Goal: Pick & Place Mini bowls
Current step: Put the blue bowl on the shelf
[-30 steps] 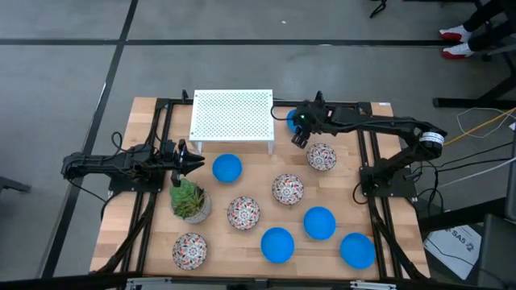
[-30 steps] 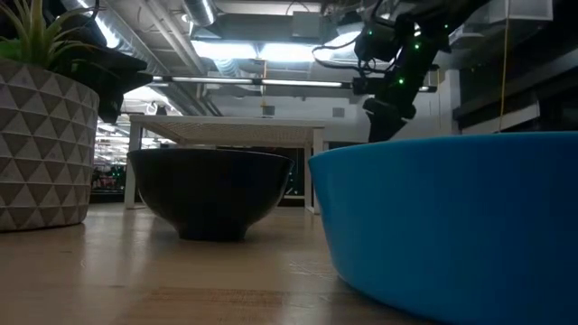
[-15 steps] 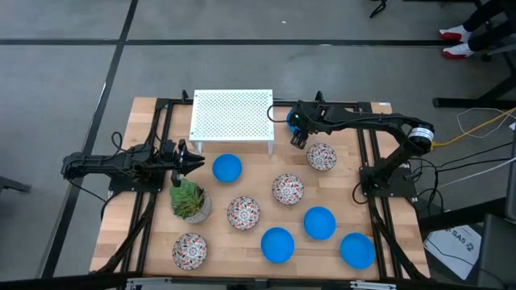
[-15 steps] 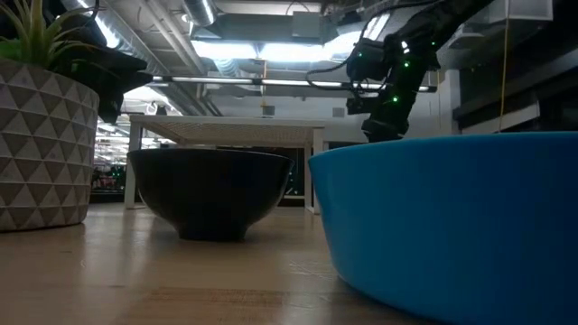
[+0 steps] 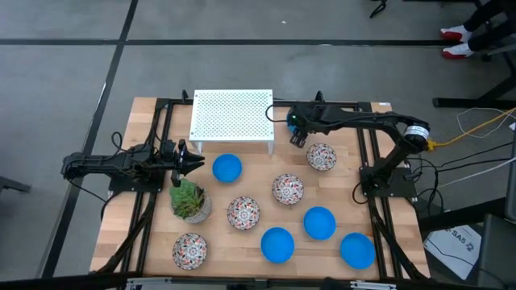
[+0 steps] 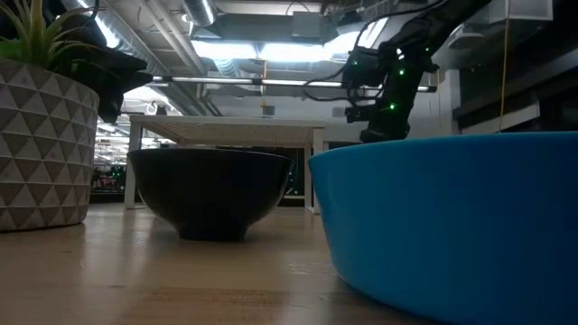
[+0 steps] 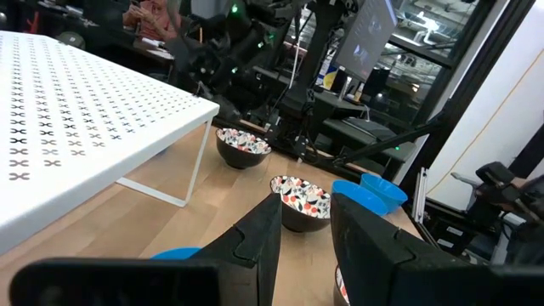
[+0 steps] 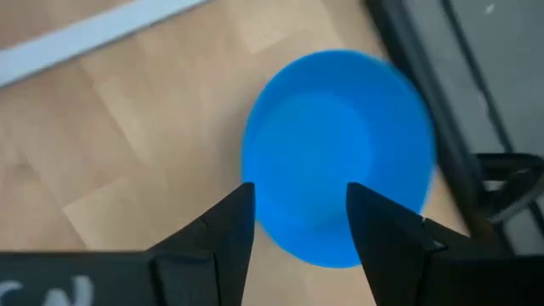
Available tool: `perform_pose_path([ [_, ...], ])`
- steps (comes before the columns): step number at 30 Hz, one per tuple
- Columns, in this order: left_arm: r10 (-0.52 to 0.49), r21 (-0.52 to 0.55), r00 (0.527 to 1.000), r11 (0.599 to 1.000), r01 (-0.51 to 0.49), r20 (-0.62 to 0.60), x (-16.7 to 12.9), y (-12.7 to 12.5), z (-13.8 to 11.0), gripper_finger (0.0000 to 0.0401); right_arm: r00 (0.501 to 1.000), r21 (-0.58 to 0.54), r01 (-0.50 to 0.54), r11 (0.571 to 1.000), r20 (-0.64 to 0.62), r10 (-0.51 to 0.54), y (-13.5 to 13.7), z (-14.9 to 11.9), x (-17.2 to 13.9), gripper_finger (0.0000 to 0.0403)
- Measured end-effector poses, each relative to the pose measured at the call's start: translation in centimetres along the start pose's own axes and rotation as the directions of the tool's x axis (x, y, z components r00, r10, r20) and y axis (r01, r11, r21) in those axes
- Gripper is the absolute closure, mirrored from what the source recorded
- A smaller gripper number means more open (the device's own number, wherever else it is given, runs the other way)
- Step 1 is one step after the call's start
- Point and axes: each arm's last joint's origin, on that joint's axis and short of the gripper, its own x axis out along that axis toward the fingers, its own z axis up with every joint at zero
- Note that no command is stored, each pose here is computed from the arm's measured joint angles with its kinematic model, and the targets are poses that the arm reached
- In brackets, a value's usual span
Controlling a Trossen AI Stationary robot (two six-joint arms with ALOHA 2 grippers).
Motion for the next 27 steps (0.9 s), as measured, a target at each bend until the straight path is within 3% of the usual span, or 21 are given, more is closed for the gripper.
perform_pose_path([
  [14,0.000,0.000,1.000,1.000,0.000,0.000,0.0,0.0,0.0,0.0301,0.999,0.016,-0.042,0.999,0.005,0.042,0.6,0.2,1.4,0.0218],
  [27,0.000,0.000,1.000,1.000,0.000,0.000,0.0,0.0,0.0,0.0301,0.999,-0.024,-0.038,0.999,0.010,0.038,1.3,-1.6,2.9,0.0218],
])
